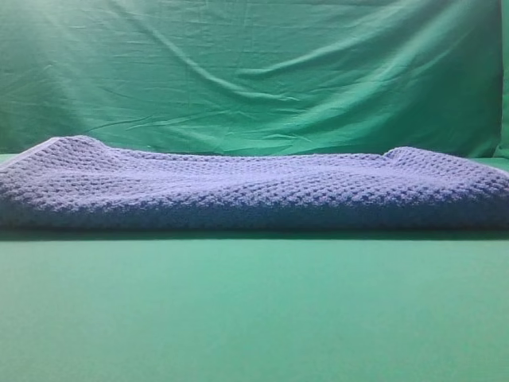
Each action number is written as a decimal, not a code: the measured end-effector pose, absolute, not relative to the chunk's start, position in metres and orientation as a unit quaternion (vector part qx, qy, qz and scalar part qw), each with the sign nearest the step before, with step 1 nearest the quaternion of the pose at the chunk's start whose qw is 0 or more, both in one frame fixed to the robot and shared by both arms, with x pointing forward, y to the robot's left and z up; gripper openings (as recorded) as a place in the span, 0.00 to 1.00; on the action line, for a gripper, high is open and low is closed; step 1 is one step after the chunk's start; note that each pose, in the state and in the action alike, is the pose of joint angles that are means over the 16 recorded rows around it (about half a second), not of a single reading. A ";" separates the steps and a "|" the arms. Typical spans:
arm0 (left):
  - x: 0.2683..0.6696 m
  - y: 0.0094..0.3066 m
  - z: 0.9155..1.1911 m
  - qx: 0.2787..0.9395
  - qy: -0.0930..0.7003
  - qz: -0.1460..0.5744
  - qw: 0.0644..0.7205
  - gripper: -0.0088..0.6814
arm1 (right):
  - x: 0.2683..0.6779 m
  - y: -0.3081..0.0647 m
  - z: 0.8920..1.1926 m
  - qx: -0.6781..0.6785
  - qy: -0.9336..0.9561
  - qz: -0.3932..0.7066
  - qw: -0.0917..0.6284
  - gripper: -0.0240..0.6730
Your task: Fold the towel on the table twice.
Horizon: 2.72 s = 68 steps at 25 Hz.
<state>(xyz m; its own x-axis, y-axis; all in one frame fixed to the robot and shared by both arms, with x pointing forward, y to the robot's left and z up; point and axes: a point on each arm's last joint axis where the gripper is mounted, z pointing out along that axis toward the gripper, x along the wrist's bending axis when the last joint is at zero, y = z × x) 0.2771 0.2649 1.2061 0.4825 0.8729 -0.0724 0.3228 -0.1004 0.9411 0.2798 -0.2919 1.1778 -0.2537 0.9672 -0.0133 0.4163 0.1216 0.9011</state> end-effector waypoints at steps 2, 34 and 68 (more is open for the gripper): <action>0.265 0.268 1.189 0.684 0.427 0.279 0.521 0.01 | 0.275 -0.292 1.169 0.503 0.675 0.426 0.334 0.03; 0.260 0.286 1.054 0.582 0.436 0.397 0.560 0.01 | 0.246 -0.294 1.067 0.420 0.633 0.528 0.379 0.03; 0.286 0.286 0.962 0.643 0.480 0.368 0.470 0.01 | 0.282 -0.282 0.972 0.441 0.666 0.483 0.358 0.03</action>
